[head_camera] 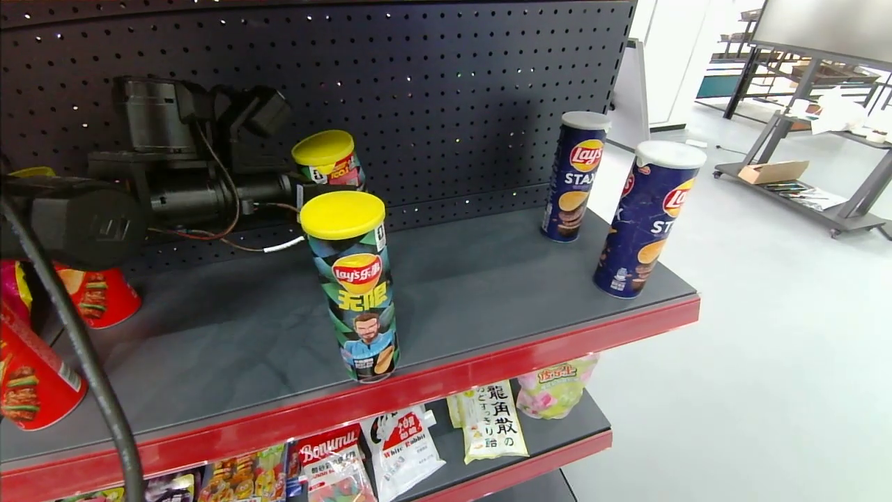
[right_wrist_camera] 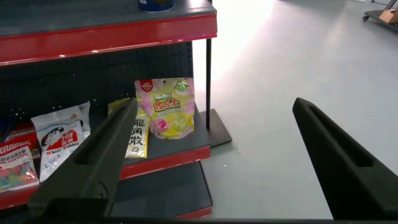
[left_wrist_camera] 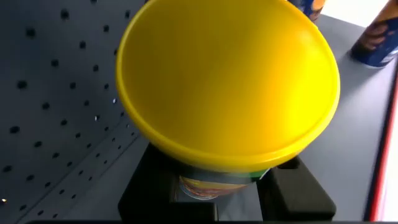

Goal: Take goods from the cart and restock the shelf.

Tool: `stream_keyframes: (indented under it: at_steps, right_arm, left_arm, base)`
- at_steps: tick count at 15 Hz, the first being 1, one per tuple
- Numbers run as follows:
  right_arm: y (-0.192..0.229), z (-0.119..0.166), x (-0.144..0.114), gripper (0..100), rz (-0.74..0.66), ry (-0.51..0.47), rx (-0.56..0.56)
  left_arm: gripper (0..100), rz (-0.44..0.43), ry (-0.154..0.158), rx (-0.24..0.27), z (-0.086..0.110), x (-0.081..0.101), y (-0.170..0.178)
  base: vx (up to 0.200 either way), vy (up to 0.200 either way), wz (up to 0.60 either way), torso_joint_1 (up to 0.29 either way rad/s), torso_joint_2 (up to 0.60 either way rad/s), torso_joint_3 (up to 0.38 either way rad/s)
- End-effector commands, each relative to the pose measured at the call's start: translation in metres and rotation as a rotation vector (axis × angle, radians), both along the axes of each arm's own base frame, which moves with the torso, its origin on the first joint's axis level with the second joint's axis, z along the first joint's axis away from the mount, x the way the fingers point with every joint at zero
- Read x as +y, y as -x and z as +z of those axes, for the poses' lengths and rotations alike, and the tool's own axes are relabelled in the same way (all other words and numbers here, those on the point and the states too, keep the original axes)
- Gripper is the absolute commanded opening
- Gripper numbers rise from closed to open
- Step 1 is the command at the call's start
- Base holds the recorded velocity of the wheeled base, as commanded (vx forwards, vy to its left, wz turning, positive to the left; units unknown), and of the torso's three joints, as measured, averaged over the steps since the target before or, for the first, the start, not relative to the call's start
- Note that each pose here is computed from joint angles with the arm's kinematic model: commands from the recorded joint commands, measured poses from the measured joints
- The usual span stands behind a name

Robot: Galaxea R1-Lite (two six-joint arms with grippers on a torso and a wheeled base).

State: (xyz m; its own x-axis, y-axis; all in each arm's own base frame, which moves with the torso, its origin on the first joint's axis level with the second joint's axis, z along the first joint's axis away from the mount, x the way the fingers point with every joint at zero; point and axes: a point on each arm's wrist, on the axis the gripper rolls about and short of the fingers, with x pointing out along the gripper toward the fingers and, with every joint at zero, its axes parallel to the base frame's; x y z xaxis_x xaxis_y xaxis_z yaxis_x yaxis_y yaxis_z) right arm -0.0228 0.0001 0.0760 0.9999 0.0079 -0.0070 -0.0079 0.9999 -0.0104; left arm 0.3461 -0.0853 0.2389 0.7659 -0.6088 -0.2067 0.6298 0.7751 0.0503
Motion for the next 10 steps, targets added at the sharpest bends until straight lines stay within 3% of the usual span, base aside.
stream_keyframes:
  at_steps: [1,5,10]
  right_arm:
    - [0.0,-0.0003,0.0,100,0.001,0.0,0.001]
    - [0.0,-0.0003,0.0,100,0.001,0.0,0.001]
    - [0.0001,0.0002,0.0,100,0.001,0.0,-0.002]
  left_arm:
    - [0,0.001,-0.012,0.012,-0.0071,-0.0007,-0.0055]
    - [0,-0.009,-0.041,0.004,-0.0121,-0.0014,-0.0086]
    - [0,-0.01,-0.049,0.011,-0.0159,-0.0029,-0.0103]
  base:
    - [0.0,0.0,0.0,0.0,0.0,0.0]
    - [0.0,0.0,0.0,0.0,0.0,0.0]
    - [0.0,0.0,0.0,0.0,0.0,0.0]
